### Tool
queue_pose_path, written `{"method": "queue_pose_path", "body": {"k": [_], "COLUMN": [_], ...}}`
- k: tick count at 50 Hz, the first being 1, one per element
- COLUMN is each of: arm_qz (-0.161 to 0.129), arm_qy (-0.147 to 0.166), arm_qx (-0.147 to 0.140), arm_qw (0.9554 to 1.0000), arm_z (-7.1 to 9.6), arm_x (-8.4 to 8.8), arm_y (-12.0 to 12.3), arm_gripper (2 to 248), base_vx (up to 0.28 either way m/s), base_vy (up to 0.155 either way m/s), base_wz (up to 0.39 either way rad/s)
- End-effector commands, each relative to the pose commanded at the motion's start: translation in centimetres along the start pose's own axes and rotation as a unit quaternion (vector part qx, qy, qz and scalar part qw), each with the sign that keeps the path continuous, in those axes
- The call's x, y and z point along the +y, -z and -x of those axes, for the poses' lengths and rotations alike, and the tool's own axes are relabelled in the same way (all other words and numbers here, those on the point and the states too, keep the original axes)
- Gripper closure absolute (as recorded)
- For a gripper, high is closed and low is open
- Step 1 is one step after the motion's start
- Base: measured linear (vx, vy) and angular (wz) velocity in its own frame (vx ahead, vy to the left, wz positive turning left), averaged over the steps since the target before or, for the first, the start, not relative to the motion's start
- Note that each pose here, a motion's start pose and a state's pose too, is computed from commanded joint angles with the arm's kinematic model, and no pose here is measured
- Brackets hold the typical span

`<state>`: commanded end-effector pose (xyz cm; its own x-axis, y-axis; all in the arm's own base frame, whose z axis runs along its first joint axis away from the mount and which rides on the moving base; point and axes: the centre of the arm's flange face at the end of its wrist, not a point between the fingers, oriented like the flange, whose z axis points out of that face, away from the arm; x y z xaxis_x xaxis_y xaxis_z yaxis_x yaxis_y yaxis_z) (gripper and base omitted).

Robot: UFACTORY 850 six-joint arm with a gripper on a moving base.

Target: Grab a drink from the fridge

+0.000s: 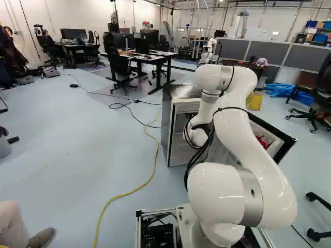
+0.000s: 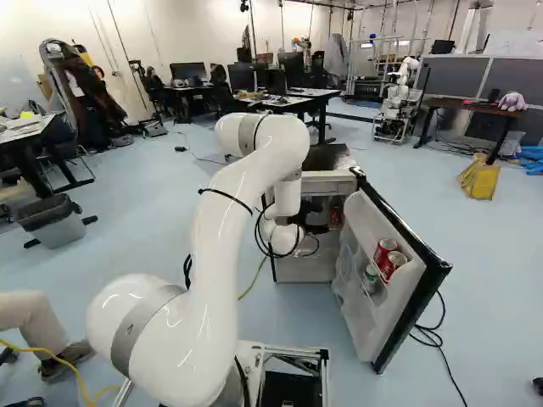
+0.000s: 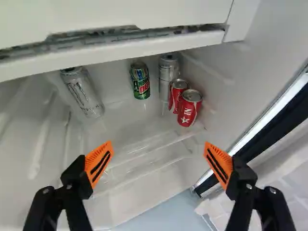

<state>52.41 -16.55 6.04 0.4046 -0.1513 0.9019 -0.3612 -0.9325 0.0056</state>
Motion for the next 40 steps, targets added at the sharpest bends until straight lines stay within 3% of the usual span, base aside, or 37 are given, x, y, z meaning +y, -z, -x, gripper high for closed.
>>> {"method": "queue_pose_path", "body": {"k": [40], "arm_qz": [0.039], "arm_qy": [-0.014], "arm_qx": [0.010], "arm_qw": [0.9991], "arm_z": [4.3], "arm_x": [0.1], "arm_y": [-4.2], "arm_gripper": [3], "base_vx": [0.000], "base_vy": [0.000], "base_wz": [0.000]}}
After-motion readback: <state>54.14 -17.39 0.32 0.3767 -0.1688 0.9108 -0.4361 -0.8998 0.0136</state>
